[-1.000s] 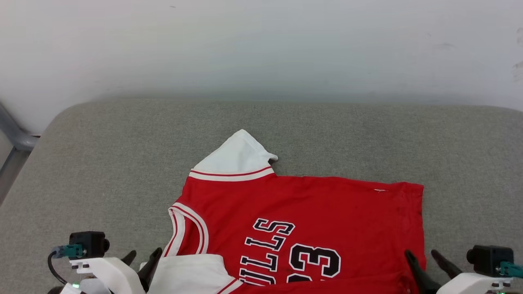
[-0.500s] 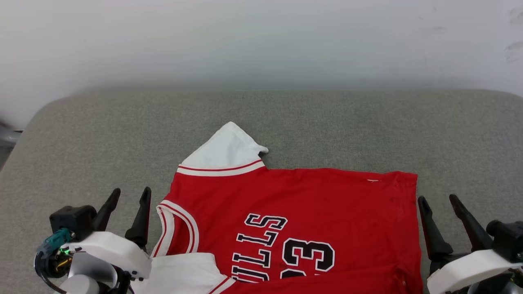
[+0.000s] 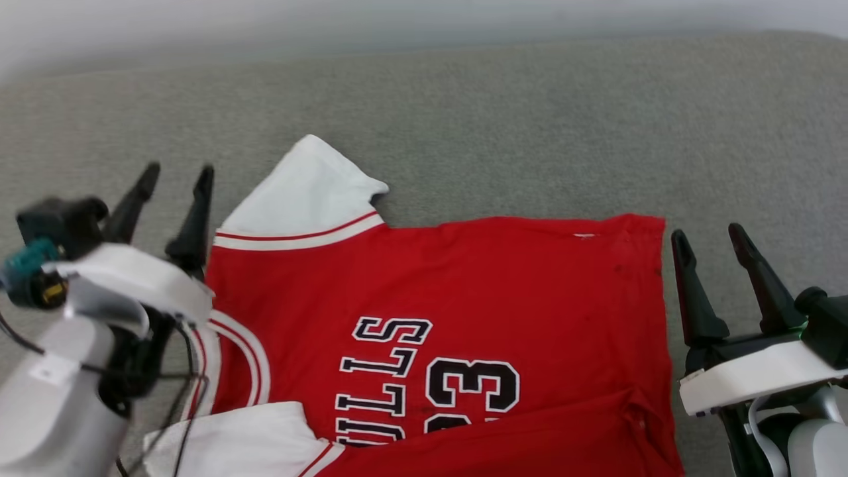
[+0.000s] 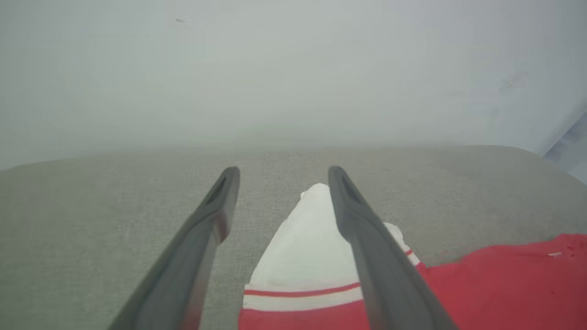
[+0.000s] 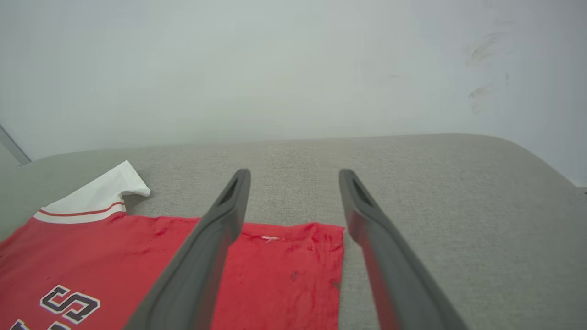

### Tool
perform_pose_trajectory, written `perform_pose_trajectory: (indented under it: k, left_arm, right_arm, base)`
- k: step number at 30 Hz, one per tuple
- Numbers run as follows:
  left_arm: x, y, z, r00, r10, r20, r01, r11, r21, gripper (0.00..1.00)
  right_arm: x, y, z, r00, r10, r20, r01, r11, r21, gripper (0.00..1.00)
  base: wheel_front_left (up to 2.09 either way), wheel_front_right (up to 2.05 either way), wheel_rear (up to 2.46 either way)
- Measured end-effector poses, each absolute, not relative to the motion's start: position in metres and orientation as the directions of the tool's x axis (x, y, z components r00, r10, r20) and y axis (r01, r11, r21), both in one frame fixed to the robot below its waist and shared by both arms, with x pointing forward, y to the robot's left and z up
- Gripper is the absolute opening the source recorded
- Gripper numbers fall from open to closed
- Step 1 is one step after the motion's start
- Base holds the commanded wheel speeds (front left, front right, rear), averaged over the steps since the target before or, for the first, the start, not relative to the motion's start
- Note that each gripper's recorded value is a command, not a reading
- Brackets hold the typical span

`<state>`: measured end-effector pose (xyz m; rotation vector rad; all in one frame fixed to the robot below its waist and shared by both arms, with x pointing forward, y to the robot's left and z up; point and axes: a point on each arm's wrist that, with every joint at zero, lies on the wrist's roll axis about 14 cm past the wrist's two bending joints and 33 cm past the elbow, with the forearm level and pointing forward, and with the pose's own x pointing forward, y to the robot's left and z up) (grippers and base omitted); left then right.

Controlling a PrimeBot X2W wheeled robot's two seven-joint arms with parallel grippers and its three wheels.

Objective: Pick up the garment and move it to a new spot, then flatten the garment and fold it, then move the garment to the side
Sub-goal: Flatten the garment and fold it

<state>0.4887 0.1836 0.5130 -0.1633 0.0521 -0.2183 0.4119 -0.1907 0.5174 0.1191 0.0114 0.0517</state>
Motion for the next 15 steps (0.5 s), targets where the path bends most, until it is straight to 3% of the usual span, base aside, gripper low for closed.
perform_pose_trajectory:
  k: [6, 15]
  left_arm:
    - [0.542, 0.154, 0.523, 0.932, -0.357, -0.064, 0.343, 0.924, -0.168, 1.0]
    - [0.589, 0.125, 0.491, 0.803, -0.466, -0.371, 0.425, 0.885, -0.19, 1.0]
  right_arm:
    - [0.414, -0.207, 0.507, 0.999, -0.001, -0.032, 0.004, 0.994, 0.109, 1.0]
    - [0.412, -0.225, 0.498, 0.997, -0.056, -0.057, 0.062, 0.993, 0.105, 1.0]
  base:
    - [0.0, 0.0, 0.0]
    - [0.0, 0.0, 0.0]
